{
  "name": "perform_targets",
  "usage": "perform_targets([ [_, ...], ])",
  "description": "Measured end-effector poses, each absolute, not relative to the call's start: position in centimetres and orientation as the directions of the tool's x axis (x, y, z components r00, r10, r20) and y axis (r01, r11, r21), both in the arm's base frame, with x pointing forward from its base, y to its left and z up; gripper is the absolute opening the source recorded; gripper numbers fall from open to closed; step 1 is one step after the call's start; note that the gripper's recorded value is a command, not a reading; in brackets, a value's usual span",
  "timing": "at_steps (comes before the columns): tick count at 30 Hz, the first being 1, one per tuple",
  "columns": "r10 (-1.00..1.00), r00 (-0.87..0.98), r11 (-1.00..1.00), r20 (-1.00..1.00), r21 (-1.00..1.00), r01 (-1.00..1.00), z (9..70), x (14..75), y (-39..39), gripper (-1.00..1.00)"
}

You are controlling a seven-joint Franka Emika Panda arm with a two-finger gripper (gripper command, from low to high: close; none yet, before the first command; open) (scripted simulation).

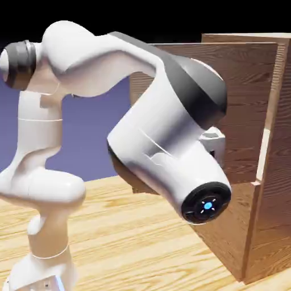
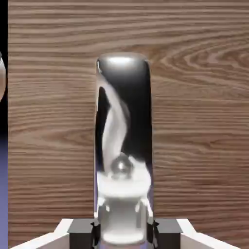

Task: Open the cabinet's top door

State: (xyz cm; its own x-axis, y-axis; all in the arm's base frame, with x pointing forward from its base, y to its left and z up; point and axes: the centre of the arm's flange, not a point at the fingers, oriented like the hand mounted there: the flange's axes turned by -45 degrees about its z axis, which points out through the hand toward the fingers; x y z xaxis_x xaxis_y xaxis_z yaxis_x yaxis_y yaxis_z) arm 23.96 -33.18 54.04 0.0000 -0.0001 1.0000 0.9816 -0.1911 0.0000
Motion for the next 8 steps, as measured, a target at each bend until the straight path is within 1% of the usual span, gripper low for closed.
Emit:
perform_targets([
  [7, 0.000, 0.000, -0.074, 1.000, 0.000, 0.997, 54.0, 25.3, -36.5, -1.00],
  [8, 0.000, 0.000, -0.059, 1.000, 0.000, 0.998, 54.0, 25.5, -36.9, 1.00],
])
